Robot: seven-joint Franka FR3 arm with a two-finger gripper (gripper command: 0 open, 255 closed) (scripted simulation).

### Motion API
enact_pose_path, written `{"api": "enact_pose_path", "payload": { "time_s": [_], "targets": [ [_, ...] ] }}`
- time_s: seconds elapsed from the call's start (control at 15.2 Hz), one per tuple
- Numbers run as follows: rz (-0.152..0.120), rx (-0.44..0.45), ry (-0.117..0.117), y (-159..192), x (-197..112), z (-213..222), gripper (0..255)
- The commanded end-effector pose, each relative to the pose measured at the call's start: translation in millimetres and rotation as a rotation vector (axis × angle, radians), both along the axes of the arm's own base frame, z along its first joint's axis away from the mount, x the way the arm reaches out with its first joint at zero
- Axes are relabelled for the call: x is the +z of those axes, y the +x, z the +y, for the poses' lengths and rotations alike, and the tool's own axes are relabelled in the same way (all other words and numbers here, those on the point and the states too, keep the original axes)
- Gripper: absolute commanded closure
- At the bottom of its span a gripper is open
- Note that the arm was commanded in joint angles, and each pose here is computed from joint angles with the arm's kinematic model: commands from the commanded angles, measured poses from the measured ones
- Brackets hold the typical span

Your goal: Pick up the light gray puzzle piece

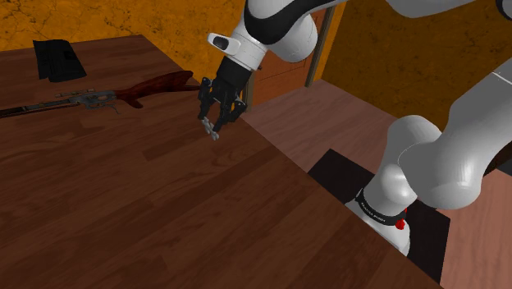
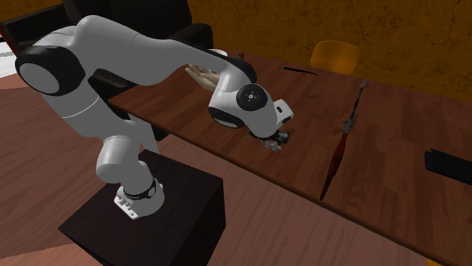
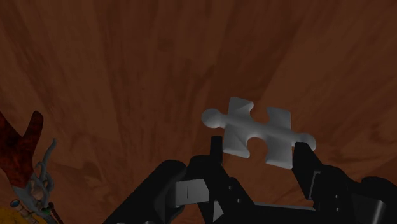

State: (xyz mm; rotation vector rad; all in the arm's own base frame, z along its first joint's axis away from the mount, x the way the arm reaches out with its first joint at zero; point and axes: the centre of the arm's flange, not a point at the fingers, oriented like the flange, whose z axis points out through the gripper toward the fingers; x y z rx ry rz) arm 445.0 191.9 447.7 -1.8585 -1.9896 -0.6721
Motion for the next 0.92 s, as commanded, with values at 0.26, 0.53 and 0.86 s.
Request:
{"api": "enact_pose_path", "payload": {
  "time_s": [0.26, 0.53, 0.86],
  "targets": [
    [0.000, -0.001, -0.001, -0.1, 21.2, -0.6, 255],
    [0.000, -0.001, -0.001, -0.1, 42.3, -0.6, 255],
    [0.000, -0.001, -0.001, -0.1, 68.7, -0.6, 255]
  ]
}}
